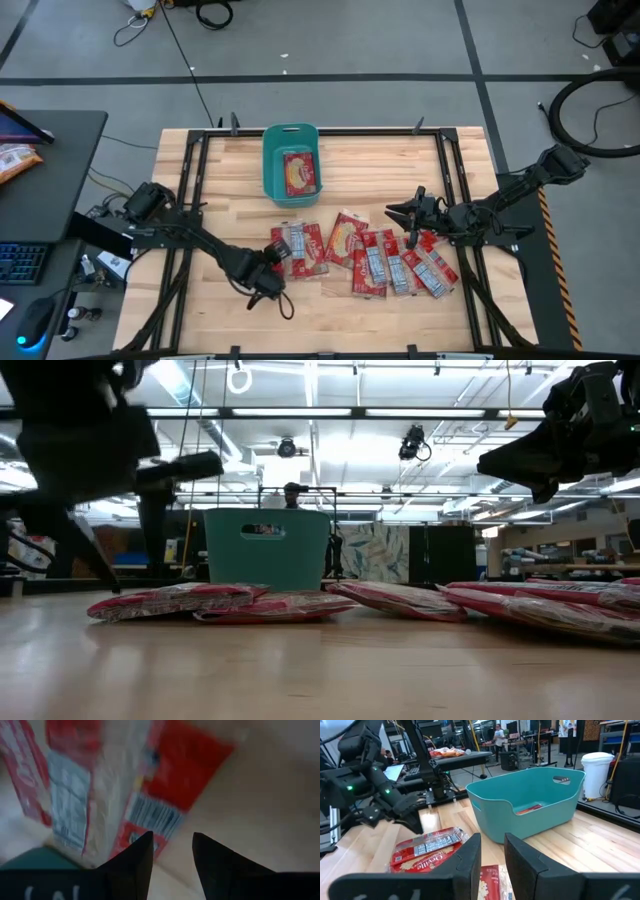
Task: Sort popcorn bags into baskets
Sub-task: Put the red popcorn bag into the green bin
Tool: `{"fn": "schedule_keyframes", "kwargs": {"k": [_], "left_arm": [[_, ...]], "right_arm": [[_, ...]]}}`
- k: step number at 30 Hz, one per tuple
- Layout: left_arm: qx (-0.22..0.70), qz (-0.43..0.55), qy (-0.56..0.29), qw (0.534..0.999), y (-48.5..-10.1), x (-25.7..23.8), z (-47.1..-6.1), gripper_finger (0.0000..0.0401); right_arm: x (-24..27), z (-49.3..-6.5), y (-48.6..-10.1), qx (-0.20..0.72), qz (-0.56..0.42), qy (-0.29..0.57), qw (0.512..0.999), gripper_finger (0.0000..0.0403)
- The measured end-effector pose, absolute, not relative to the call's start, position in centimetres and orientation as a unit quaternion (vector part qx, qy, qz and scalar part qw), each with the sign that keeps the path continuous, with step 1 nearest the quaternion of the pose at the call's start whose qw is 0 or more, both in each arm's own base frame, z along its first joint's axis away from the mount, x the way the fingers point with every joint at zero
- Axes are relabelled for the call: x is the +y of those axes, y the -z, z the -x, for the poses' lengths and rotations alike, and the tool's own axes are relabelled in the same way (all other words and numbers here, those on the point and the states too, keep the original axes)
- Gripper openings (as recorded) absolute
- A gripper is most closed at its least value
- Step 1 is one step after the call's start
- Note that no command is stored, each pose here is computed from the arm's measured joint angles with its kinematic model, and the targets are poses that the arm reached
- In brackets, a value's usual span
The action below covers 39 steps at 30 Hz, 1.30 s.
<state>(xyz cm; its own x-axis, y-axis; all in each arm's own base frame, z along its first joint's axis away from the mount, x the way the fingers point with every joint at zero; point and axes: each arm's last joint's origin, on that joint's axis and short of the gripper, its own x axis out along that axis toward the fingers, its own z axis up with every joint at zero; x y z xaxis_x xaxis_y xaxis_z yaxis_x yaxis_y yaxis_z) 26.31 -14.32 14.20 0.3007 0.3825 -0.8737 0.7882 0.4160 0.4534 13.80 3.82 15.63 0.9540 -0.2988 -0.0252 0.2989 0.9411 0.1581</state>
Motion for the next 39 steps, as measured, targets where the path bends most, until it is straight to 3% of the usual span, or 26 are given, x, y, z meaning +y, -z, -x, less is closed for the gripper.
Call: {"fn": "schedule_keyframes", "kwargs": {"k": [12,16,21,25,39], "left_arm": [[0.530,-0.538,0.138,0.641,-12.0,-13.8,-25.6,0.0131],[0.525,-0.534,0.134,0.649,-11.7,-13.7,-25.6,0.0093],[0.526,-0.521,0.128,0.660,-11.7,-13.8,-25.6,0.0017],[0.529,-0.517,0.131,0.660,-12.1,-13.9,-25.7,0.0008],[0.430,-0.555,0.058,0.709,-23.5,-13.1,-25.4,0.0002]], "right_arm": [[3.8,-13.8,-15.6,0.000,-0.081,0.152,0.985,0.0090],[3.8,-13.8,-15.6,0.000,-0.081,0.152,0.985,0.0090],[3.8,-13.8,-15.6,0.000,-0.081,0.152,0.985,0.0090],[3.8,-13.8,-15.6,0.000,-0.081,0.152,0.985,0.0090],[3.8,-13.8,-15.6,0.000,-0.080,0.152,0.985,0.0090]]}}
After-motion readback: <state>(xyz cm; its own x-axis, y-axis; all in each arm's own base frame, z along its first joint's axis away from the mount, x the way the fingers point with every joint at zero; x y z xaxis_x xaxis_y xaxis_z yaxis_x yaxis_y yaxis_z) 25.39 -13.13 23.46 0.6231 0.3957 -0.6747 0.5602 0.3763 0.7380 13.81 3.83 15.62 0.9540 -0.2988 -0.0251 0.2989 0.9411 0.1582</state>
